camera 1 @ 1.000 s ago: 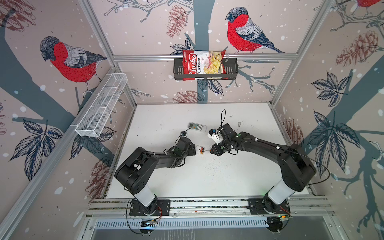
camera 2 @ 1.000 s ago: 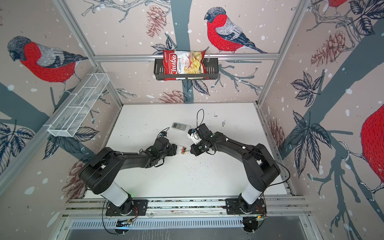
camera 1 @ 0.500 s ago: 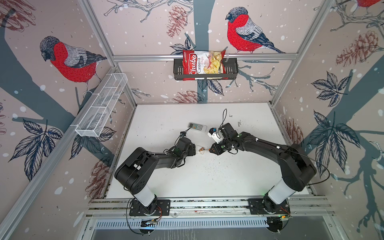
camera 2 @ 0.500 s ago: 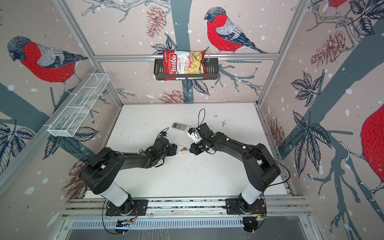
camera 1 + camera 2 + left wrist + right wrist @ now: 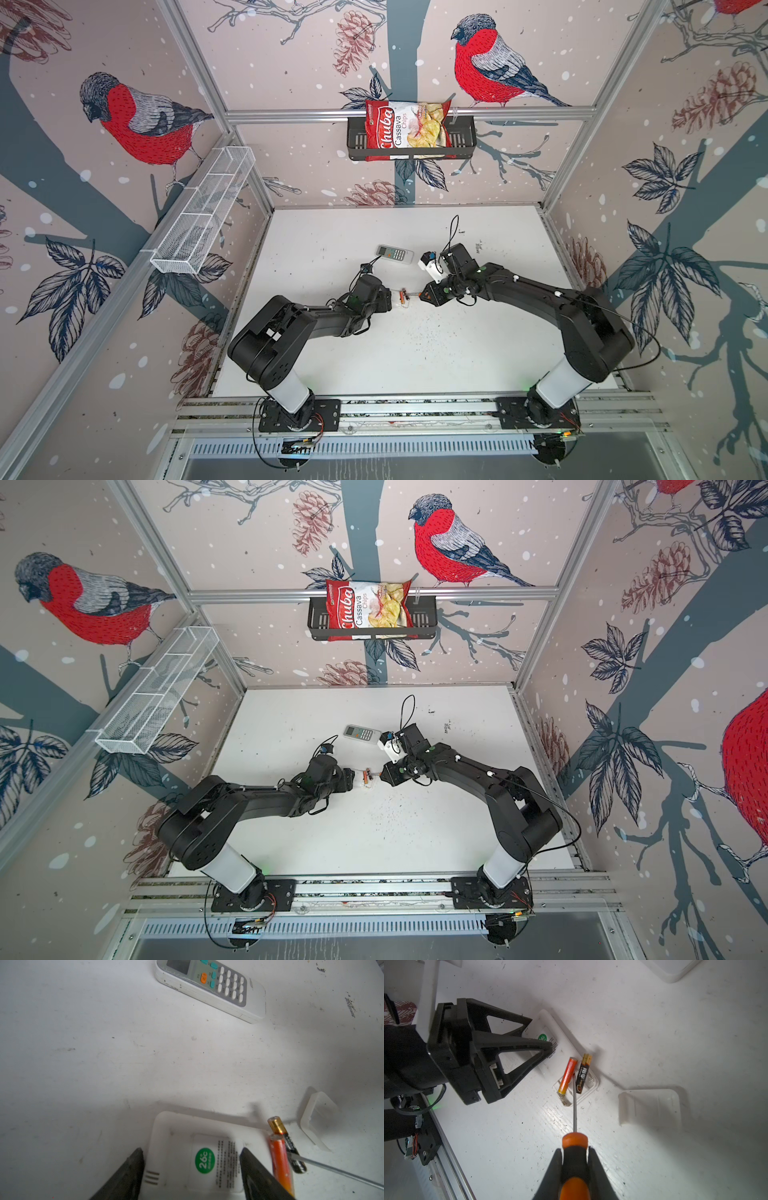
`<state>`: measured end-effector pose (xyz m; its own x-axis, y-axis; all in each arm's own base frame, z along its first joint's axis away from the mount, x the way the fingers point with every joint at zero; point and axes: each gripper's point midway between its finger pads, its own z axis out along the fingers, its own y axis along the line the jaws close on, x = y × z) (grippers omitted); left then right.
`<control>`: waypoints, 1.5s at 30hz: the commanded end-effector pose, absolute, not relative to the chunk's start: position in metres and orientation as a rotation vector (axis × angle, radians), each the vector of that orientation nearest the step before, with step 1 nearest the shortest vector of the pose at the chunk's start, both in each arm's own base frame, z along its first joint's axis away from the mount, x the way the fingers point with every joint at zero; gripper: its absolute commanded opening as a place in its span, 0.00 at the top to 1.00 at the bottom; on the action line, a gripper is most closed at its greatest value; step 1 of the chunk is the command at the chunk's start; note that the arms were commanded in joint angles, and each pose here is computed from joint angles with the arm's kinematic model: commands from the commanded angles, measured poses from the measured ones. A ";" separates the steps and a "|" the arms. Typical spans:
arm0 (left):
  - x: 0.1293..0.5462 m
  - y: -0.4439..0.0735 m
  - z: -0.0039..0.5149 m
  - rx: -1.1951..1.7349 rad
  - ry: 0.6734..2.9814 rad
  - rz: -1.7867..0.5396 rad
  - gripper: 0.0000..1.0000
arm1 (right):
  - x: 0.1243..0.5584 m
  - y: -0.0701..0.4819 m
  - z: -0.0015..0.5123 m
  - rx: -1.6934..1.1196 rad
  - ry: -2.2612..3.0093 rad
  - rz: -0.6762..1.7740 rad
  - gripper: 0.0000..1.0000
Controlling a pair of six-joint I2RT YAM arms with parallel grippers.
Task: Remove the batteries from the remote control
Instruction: 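Pry the black-gold battery out with the screwdriver tip in the right gripper, then push the pried battery clear of the compartment with the screwdriver tip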
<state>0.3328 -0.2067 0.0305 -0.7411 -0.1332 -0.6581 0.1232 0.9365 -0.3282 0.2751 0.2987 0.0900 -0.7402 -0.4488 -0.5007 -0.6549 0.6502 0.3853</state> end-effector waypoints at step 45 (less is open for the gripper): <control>0.325 -0.204 0.027 -0.022 2.375 -0.482 0.28 | 0.264 0.292 0.079 -0.799 2.514 0.677 1.00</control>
